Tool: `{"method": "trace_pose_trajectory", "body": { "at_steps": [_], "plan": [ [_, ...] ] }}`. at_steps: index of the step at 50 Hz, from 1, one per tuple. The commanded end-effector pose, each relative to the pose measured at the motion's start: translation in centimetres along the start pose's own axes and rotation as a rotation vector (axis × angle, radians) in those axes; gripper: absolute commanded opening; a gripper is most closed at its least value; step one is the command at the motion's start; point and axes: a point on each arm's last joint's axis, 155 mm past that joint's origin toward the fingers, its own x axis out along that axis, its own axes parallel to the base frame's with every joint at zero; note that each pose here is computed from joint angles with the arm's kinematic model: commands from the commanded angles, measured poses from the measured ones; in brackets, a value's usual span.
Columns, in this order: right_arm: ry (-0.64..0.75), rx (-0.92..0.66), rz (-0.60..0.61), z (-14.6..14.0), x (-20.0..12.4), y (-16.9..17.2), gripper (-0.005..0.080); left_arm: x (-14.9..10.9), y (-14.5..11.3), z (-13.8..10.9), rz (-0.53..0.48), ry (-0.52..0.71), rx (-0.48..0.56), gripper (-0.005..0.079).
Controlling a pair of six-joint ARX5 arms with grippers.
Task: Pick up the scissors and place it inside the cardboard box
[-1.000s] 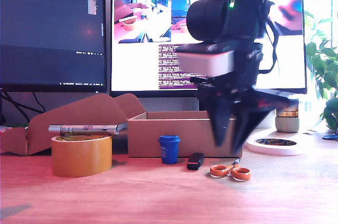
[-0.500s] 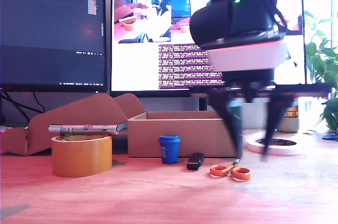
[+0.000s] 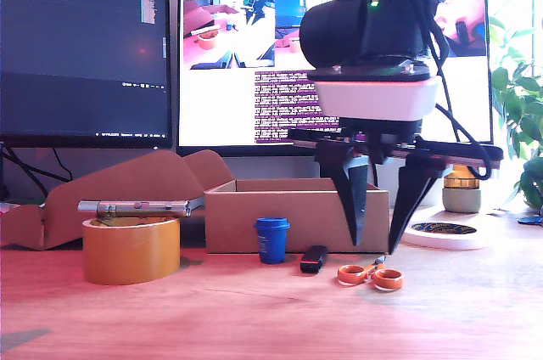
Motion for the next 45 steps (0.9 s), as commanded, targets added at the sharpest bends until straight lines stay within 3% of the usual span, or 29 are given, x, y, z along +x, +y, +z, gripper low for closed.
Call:
{"method": "trace_pose_trajectory", "body": {
  "at_steps": [1, 45],
  "plan": [
    [-0.036, -0.106, 0.027, 1.0, 1.2, 0.4, 0.0264, 0.3, 0.2, -0.9, 0.0, 0.017, -0.001, -0.0021],
    [-0.032, -0.099, 0.088, 0.4, 3.4, 1.3, 0.0243, 0.3, 0.2, -0.9, 0.0, 0.017, -0.001, -0.0021]
  ]
}}
